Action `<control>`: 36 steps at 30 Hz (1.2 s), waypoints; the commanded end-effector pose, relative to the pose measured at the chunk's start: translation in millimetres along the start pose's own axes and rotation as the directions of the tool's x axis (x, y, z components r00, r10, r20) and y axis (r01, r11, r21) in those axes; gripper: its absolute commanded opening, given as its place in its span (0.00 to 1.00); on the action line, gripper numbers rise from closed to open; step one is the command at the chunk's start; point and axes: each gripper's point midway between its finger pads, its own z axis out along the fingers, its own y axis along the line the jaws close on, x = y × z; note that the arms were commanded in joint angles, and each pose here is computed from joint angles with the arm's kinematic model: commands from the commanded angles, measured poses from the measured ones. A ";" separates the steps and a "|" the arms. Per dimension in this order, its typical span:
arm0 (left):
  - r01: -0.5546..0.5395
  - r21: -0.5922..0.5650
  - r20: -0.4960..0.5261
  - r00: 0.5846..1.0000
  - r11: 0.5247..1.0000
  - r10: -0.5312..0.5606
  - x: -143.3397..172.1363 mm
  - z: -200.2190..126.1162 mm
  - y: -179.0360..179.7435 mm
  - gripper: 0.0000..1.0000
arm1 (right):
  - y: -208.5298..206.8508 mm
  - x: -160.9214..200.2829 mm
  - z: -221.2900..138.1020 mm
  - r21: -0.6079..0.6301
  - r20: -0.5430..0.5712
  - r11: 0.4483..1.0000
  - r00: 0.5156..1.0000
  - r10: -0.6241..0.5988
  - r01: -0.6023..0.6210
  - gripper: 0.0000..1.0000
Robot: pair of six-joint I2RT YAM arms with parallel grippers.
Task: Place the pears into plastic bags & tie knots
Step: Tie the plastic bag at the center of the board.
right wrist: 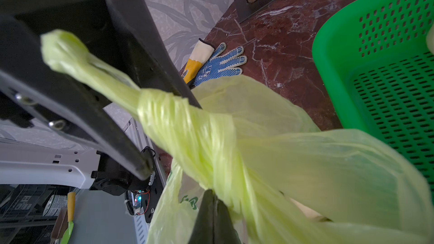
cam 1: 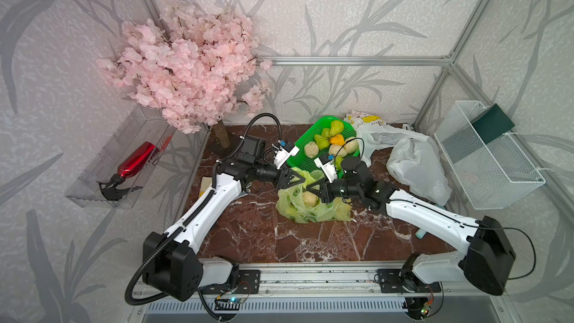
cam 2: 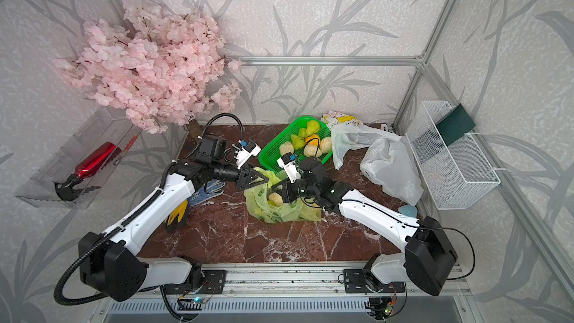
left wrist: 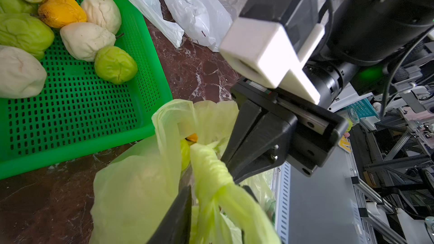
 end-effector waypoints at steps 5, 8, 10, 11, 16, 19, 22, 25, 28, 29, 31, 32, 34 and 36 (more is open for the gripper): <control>-0.056 0.030 0.027 0.998 0.998 0.056 -17.7 4.9 -4.7 0.14 | 10.8 -7.4 0.6 -0.017 0.012 0.999 0.999 -0.040 0.040 0.00; -0.073 0.019 0.020 0.997 0.997 0.072 -15.5 4.0 -4.2 0.07 | 22.6 -13.3 -12.9 -0.054 0.010 0.995 0.996 -0.084 0.085 0.00; -0.093 0.005 0.031 0.995 0.996 0.093 -17.5 3.2 -3.0 0.00 | 35.2 -12.6 -19.5 -0.108 -0.021 0.988 0.994 -0.111 0.108 0.08; -0.108 -0.004 0.041 0.993 0.994 0.108 -19.5 2.4 -3.5 0.00 | 43.7 -11.5 -24.1 -0.150 -0.045 0.982 0.991 -0.125 0.117 0.16; -0.210 -0.039 0.091 0.973 0.977 0.212 -19.9 -4.3 -9.1 0.00 | 55.5 -27.0 -69.5 -0.139 -0.037 0.951 0.958 -0.285 0.278 0.36; -0.246 -0.027 0.111 0.962 0.969 0.248 -19.7 -6.9 -16.1 0.00 | 27.8 -27.1 -77.1 0.030 -0.100 0.880 0.877 -0.469 0.474 0.46; -0.261 -0.013 0.119 0.958 0.965 0.260 -20.4 -7.3 -20.0 0.00 | 15.2 -24.1 -70.8 0.047 -0.188 0.818 0.809 -0.557 0.574 0.59; -0.265 -0.004 0.114 0.958 0.964 0.263 -20.2 -6.6 -20.8 0.00 | 13.3 -27.4 -57.4 0.004 -0.220 0.803 0.784 -0.581 0.596 0.63; -0.269 0.007 0.112 0.957 0.963 0.266 -19.9 -5.4 -23.1 0.00 | 9.7 -28.1 -41.6 -0.040 -0.247 0.798 0.768 -0.591 0.601 0.64; -0.271 0.010 0.111 0.957 0.962 0.268 -19.4 -5.1 -23.9 0.00 | 7.9 -27.7 -36.9 -0.052 -0.255 0.795 0.762 -0.595 0.604 0.64; -0.274 0.017 0.110 0.956 0.962 0.271 -18.6 -5.0 -25.6 0.00 | 1.0 -28.2 -27.0 -0.060 -0.275 0.790 0.751 -0.601 0.610 0.63; -0.275 0.020 0.111 0.956 0.961 0.271 -18.2 -5.3 -26.5 0.00 | -2.1 -29.8 -23.2 -0.056 -0.278 0.789 0.749 -0.601 0.612 0.62; -0.281 0.022 0.113 0.954 0.960 0.277 -18.1 -5.7 -28.0 0.00 | -4.1 -32.4 -15.6 -0.066 -0.273 0.790 0.750 -0.602 0.610 0.58; -0.282 0.019 0.114 0.954 0.959 0.278 -18.4 -5.9 -27.6 0.00 | -3.9 -34.4 -10.5 -0.075 -0.272 0.800 0.759 -0.591 0.596 0.47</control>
